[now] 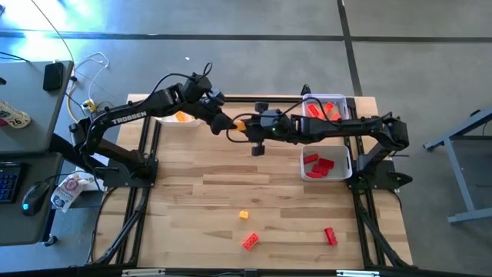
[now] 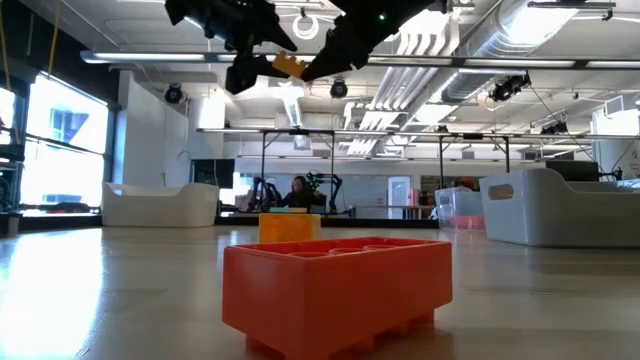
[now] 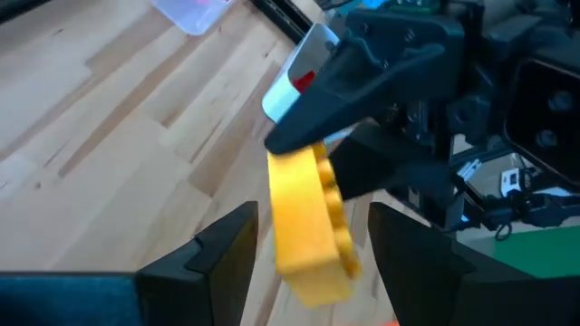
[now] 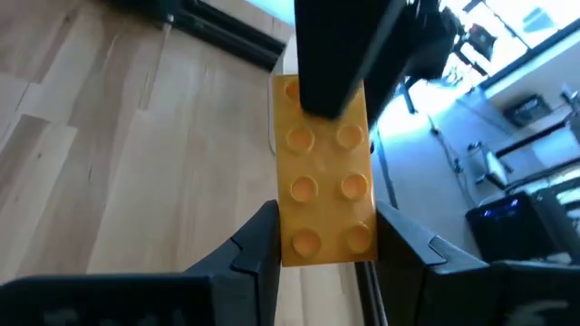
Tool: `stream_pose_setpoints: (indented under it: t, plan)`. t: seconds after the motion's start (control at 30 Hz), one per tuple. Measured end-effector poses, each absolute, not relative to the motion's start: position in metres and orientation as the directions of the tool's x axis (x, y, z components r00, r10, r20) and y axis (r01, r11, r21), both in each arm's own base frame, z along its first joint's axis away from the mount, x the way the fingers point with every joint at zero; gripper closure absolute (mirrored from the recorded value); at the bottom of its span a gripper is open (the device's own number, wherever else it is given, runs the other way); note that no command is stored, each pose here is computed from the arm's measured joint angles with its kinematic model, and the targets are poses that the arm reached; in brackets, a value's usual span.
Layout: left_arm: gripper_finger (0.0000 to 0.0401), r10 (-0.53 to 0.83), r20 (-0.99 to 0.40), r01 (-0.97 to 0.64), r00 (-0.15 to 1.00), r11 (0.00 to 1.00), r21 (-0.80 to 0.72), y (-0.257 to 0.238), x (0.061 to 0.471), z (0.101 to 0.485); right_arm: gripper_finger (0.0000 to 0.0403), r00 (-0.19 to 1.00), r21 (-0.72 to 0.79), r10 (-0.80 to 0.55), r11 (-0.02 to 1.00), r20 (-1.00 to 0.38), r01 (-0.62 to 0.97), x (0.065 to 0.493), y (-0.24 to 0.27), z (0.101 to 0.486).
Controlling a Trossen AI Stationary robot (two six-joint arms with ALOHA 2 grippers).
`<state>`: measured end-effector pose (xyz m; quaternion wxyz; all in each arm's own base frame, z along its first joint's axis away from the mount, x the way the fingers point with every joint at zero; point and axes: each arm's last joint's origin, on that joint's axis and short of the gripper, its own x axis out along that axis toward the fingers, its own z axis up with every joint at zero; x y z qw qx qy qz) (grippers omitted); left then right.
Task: Sort & place blocks by color
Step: Put the yellow game piece into the white bin
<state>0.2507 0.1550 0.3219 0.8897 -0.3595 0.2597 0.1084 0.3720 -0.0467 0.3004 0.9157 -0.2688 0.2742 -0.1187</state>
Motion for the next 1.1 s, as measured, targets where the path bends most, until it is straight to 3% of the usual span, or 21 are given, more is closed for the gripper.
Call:
stream_pose_setpoints:
  t: [0.3, 0.83, 1.0, 1.1]
  plan:
    - [0.0213, 0.004, -0.532, -0.371, 0.847, 0.721, -0.585, 0.1552, 0.2512, 0.3227, 0.0292, 0.805, -0.618, -0.434, 0.779, -0.405, 0.109, 0.3728, -0.0437, 0.3028]
    - [0.0331, 0.01, -0.535, -0.343, 0.845, 0.778, -0.526, 0.1556, 0.2508, 0.3225, 0.0291, 0.798, -0.642, -0.449, 0.759, -0.402, 0.103, 0.3727, -0.0443, 0.3029]
    - [0.033, 0.017, -0.561, -0.335, 0.828, 0.816, -0.47, 0.1552, 0.2492, 0.3201, 0.0207, 0.8, -0.6, -0.426, 0.793, -0.422, 0.106, 0.3723, -0.042, 0.3014]
    - [0.0329, 0.088, -0.625, -0.413, 0.776, 0.82, -0.397, 0.1561, 0.2455, 0.3154, 0.0166, 0.794, -0.572, -0.429, 0.81, -0.431, 0.128, 0.3718, -0.0418, 0.3003]
